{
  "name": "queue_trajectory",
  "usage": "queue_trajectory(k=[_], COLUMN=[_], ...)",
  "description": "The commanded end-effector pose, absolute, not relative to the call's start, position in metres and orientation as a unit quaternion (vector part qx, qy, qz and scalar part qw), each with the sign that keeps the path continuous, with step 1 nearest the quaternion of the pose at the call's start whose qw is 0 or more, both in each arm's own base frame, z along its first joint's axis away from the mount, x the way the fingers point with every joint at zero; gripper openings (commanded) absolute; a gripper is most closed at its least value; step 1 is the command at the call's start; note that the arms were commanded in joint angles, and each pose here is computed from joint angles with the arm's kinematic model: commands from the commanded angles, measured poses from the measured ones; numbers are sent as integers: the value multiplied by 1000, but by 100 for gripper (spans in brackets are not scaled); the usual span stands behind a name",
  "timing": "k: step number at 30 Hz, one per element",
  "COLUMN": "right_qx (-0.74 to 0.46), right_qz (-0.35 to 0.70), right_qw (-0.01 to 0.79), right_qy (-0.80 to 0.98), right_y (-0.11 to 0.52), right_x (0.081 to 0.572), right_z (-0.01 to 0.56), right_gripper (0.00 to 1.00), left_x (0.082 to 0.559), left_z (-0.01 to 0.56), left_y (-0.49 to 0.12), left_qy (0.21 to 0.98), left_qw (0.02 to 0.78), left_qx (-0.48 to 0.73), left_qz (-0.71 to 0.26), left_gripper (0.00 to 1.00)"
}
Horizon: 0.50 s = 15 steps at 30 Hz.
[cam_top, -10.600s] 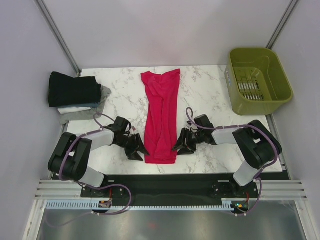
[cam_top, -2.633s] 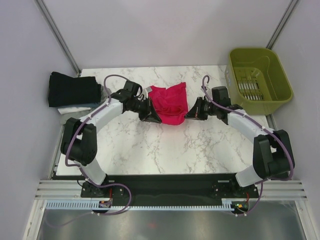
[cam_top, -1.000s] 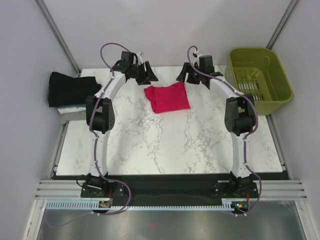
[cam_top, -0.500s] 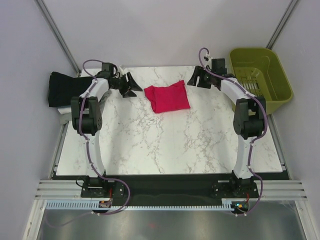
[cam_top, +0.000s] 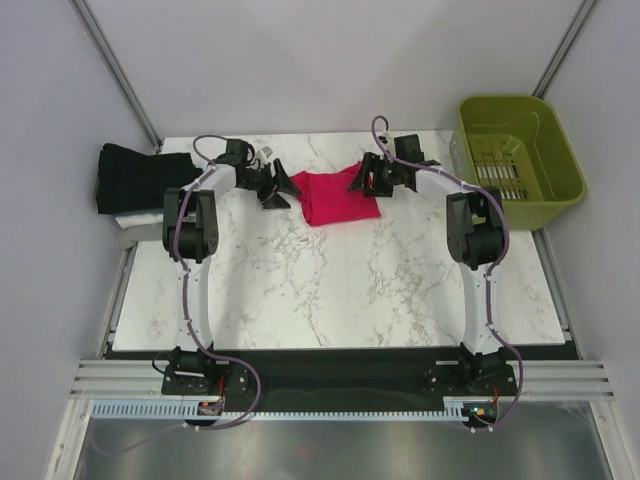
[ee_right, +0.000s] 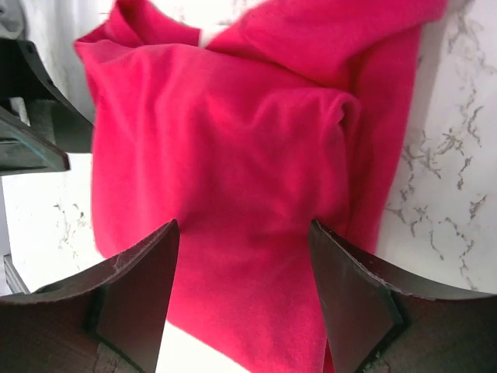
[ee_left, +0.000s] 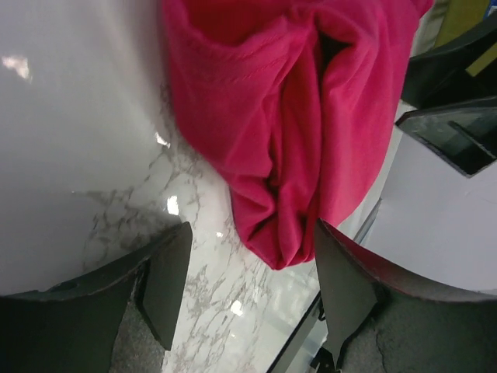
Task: Fold and stack the t-shirts
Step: Neatly place the folded tshirt to the corner
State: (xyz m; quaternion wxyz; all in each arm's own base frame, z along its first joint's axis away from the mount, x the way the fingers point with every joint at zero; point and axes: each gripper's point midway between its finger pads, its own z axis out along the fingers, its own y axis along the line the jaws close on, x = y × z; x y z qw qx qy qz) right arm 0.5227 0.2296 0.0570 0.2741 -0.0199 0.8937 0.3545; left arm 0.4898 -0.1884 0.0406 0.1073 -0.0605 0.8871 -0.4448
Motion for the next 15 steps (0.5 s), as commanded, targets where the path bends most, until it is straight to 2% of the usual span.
queue_trajectory(k=[1, 15], right_qx=[-23, -28], right_qz=[371, 358], right_qw=[279, 268], right_qy=[885, 894], right_y=[236, 243], right_x=[530, 525], right_z=[60, 41], right_gripper=[75, 76], left_x=[507, 494], left_z=[26, 1], left_y=[-201, -250], left_qy=[892, 889], left_qw=[128, 85], left_qx=[-44, -33], left_qz=[-432, -449], left_gripper=[73, 74])
